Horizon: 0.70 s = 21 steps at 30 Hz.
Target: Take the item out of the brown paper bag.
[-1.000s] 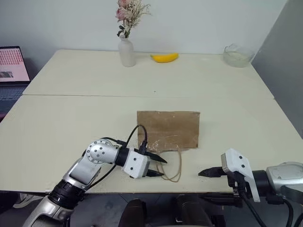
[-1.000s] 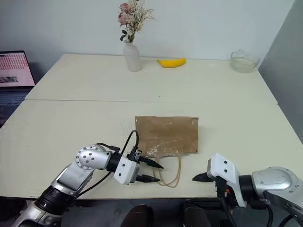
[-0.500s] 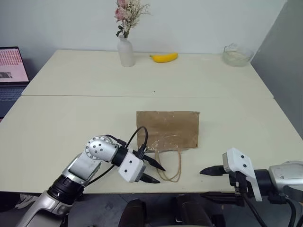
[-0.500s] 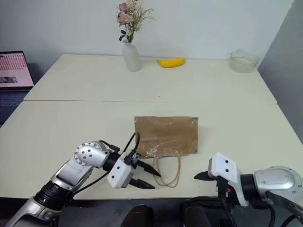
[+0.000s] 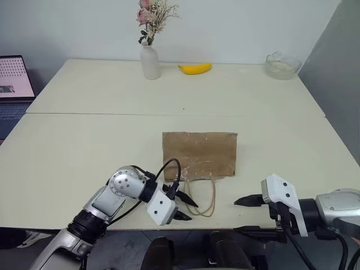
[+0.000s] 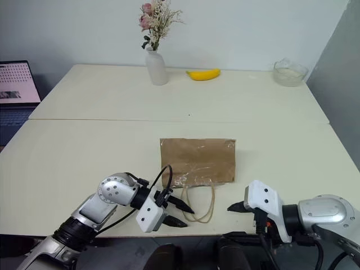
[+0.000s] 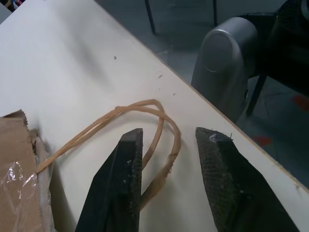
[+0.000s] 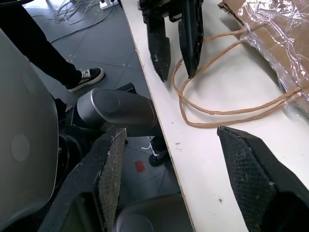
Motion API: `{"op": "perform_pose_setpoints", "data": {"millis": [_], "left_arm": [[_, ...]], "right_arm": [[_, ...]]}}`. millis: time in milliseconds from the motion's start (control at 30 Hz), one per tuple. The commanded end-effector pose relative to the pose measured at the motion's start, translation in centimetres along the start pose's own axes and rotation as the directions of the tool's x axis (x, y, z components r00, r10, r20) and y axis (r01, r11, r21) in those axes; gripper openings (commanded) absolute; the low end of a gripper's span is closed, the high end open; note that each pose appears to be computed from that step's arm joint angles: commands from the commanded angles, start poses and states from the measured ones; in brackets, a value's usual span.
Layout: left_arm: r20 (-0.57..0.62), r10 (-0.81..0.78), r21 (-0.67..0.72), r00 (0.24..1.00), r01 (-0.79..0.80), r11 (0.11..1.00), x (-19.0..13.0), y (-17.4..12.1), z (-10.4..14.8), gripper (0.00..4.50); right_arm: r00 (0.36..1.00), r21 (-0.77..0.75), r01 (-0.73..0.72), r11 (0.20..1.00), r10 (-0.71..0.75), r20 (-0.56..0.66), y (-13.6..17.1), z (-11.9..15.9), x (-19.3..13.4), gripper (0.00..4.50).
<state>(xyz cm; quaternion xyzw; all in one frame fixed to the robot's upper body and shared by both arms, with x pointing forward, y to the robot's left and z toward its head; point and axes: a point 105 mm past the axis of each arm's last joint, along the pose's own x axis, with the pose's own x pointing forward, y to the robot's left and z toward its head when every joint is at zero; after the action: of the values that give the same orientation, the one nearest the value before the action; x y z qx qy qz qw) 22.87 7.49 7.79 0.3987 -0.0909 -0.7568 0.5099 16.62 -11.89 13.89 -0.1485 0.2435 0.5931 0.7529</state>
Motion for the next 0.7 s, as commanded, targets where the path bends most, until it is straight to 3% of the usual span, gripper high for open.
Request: {"op": "perform_pose_setpoints", "data": {"millis": [33, 100, 300, 567, 700], "left_arm": [[0.018, 0.028, 0.036, 0.999, -0.029, 0.999, 0.2, 0.8, 0.6, 0.61], [0.012, 0.026, 0.044, 1.0, -0.026, 0.999, 0.1, 0.7, 0.5, 0.03], [0.023, 0.035, 0.029, 0.999, -0.036, 0.999, -0.1, 0.7, 0.6, 0.03], [0.106, 0.287, -0.282, 0.952, -0.248, 0.927, -2.3, 4.9, 2.1, 0.03], [0.103, 0.367, -0.365, 0.925, -0.308, 0.879, -3.6, 6.5, 2.6, 0.03]], "right_arm": [[1.0, -0.025, -0.014, 1.0, 0.015, 0.016, 0.2, 0.4, 0.1, 3.17], [1.0, -0.027, -0.016, 1.0, 0.016, 0.014, 0.3, 0.4, 0.2, 3.17], [1.0, -0.028, -0.021, 0.999, 0.021, 0.019, 0.4, 0.3, 0.5, 3.17], [0.998, -0.028, -0.053, 0.998, 0.054, 0.03, 0.9, 0.0, 1.5, 3.17], [0.998, -0.028, -0.048, 0.998, 0.049, 0.047, 0.7, -0.2, 3.0, 3.17]]}}
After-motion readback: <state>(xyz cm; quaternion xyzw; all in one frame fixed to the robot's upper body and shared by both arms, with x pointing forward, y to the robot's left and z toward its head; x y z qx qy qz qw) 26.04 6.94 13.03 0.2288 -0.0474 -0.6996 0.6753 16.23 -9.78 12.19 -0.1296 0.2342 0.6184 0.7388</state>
